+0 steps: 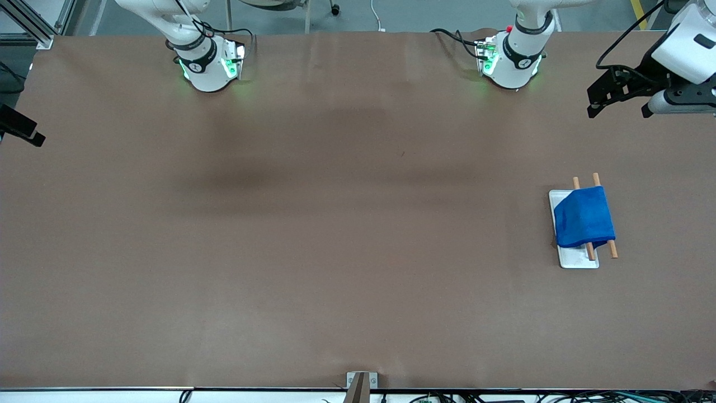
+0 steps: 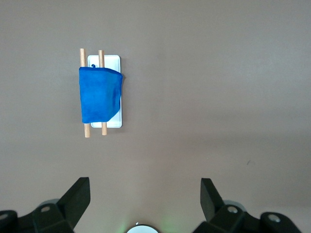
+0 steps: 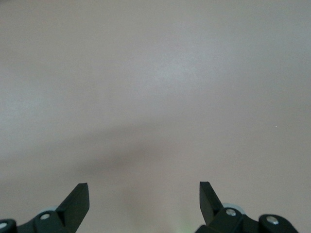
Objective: Right arm passes towel to left arm to hang
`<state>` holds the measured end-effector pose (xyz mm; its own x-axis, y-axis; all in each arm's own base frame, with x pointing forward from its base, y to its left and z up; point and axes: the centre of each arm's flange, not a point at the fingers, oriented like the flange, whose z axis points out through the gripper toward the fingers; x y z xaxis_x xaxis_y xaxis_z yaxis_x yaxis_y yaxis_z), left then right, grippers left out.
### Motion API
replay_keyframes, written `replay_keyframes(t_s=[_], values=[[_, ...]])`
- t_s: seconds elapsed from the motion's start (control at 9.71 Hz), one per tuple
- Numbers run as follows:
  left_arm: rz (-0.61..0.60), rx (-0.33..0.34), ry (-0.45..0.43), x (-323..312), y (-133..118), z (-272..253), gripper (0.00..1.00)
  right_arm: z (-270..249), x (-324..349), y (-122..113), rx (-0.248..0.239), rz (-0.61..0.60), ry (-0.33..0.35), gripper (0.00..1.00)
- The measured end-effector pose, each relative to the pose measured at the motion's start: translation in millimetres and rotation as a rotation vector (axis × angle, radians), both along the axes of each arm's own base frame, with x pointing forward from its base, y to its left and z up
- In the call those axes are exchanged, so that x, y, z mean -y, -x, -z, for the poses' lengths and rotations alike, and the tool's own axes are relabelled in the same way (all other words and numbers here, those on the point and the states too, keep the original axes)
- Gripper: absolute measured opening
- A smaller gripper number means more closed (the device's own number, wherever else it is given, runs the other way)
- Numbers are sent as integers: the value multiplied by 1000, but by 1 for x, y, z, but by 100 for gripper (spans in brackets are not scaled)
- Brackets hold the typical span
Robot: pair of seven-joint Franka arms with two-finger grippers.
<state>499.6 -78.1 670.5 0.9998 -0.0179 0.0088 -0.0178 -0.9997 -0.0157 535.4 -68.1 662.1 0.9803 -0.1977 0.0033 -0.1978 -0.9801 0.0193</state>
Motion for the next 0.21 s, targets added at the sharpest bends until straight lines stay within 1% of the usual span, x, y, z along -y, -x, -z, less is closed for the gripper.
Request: replay_keyframes(t_s=[0.21], values=[[-13, 1, 3, -7, -4, 2, 100, 0, 0, 0, 0, 1, 0, 100]])
